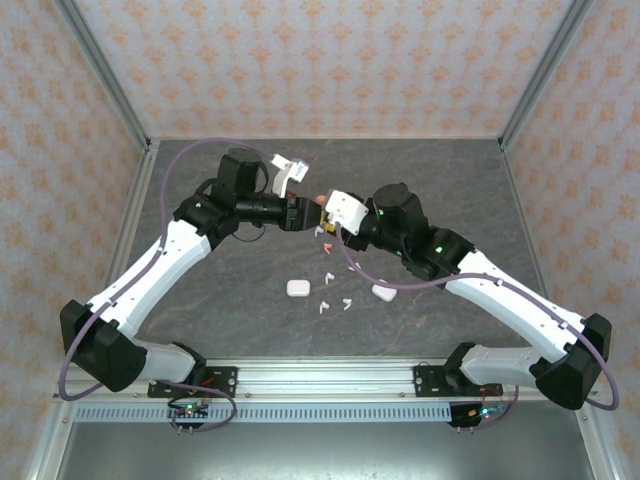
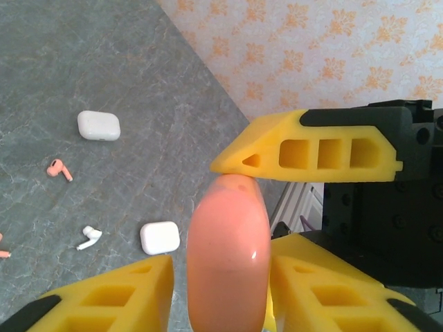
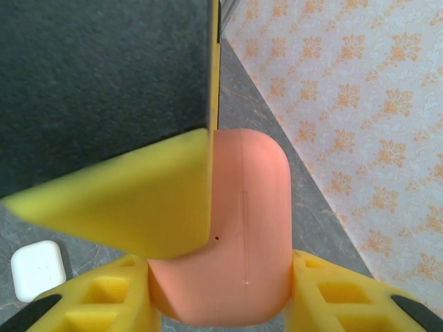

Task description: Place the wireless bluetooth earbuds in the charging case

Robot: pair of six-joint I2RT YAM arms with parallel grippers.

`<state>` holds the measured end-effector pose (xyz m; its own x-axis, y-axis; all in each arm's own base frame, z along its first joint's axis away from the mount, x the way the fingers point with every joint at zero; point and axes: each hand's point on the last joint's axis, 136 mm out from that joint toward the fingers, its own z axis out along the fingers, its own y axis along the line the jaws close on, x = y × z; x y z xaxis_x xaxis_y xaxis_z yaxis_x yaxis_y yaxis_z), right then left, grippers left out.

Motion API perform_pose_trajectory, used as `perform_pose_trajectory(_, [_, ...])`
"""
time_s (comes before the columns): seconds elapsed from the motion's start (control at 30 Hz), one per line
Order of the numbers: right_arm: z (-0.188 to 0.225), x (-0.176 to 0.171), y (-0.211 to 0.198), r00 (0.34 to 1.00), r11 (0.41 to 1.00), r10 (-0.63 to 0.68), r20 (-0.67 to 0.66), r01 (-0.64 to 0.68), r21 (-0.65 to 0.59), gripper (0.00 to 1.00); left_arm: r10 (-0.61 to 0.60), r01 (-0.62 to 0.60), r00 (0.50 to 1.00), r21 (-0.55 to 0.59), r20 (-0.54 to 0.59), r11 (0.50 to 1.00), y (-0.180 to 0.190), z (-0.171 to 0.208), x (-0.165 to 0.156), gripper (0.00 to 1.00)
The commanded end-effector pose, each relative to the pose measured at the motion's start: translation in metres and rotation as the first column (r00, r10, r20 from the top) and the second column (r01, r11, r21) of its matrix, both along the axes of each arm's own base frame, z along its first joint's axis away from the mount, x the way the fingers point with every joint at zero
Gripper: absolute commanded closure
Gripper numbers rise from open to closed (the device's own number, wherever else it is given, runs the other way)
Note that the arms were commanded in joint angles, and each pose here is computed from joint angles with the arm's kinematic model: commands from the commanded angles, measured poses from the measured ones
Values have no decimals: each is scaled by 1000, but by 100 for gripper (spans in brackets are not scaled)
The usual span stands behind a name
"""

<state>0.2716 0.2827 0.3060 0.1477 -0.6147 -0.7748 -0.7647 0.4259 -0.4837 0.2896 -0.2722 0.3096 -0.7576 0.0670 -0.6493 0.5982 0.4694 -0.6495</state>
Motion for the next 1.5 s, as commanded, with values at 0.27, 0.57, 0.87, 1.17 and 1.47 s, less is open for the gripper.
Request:
perform_pose_trajectory(0.27, [5, -7, -1, 999, 1000, 27, -21, -27, 2, 52, -40, 43, 996, -39, 78, 998, -6, 26, -8, 81])
perform_pose_trajectory(0.57, [14, -19, -14, 986, 994, 68, -153, -54, 98, 11, 61, -62, 984, 2, 166, 998, 8, 20, 2, 91])
perform_pose_trajectory(0.87, [32, -29, -24, 929, 902, 174, -327, -18, 431, 9, 183, -143, 865, -118, 467, 983, 32, 38, -10, 100])
perform_pose_trajectory(1.17, [47, -22, -9, 902, 825, 263, -344, -25, 565, 12, 143, -88, 823, -126, 550, 988, 35, 40, -30, 100])
perform_pose_trajectory(1.47, [59, -12, 2, 894, 815, 286, -344, -38, 578, 15, 111, -49, 821, -123, 560, 991, 31, 40, -34, 100])
